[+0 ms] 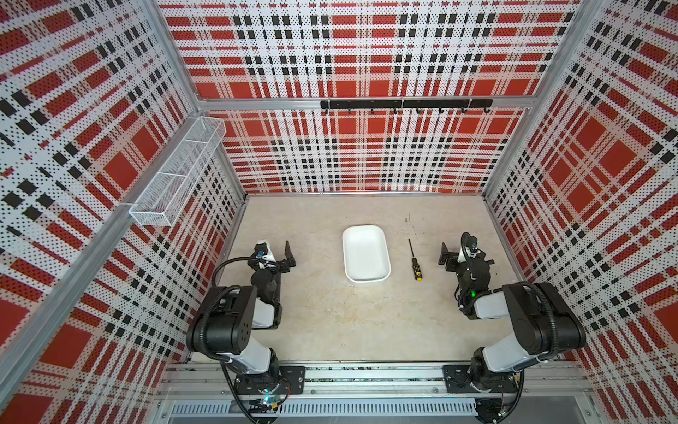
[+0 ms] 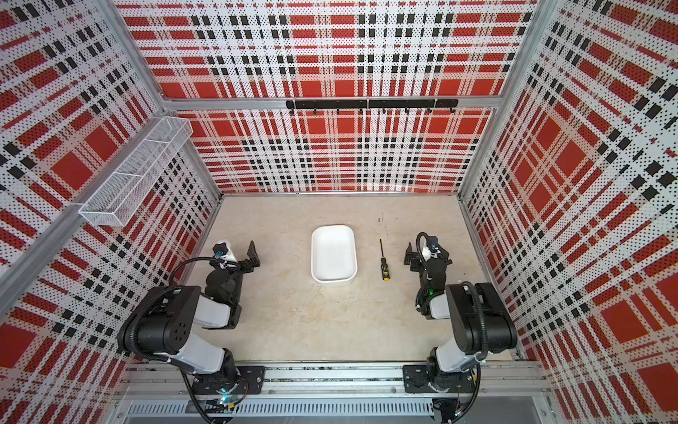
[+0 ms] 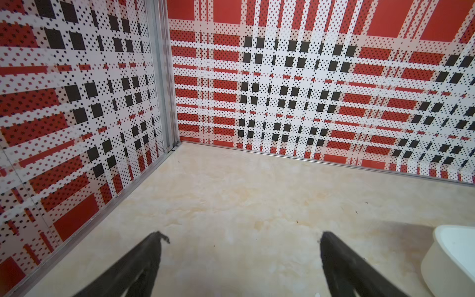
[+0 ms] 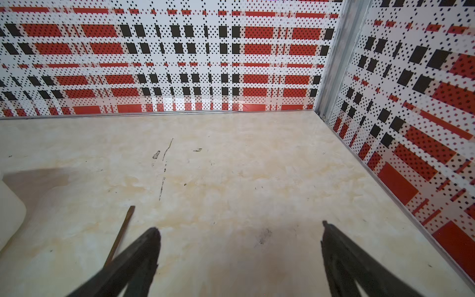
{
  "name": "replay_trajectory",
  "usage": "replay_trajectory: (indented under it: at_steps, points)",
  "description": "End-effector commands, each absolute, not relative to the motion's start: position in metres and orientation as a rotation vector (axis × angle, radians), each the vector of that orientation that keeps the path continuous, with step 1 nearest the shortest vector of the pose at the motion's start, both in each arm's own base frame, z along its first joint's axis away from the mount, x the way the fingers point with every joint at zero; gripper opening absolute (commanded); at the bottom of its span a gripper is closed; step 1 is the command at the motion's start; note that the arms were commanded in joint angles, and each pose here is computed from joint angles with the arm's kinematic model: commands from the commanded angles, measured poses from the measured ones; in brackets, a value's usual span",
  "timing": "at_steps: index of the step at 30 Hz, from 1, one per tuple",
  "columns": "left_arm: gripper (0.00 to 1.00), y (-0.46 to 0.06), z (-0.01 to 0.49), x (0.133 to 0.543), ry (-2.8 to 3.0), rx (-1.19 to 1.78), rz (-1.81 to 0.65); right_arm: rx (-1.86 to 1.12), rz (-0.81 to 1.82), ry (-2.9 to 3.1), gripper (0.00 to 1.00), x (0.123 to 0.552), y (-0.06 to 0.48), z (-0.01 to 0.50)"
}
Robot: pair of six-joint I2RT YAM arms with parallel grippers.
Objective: Put the screwdriver in the bin
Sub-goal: Pick up the screwdriver from the center of the table.
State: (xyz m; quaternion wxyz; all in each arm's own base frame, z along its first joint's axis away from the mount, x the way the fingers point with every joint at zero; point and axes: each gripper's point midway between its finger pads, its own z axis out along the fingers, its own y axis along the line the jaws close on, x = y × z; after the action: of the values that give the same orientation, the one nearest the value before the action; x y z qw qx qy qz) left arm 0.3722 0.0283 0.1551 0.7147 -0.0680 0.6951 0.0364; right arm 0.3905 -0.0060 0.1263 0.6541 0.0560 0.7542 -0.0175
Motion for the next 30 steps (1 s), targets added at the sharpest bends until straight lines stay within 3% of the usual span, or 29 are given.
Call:
replay_trajectory:
  at_steps: [1,30]
  points:
    - [0.98,0.0279,0.159,0.373,1.527,-0.134,0.085,0.119,-0.047,1.693,1.0,0.3912,-0.0081,0.129]
    - [0.98,0.026,0.1588,0.3727,1.529,-0.12,0.084,0.118,-0.045,1.692,1.0,0.3909,-0.0076,0.1294]
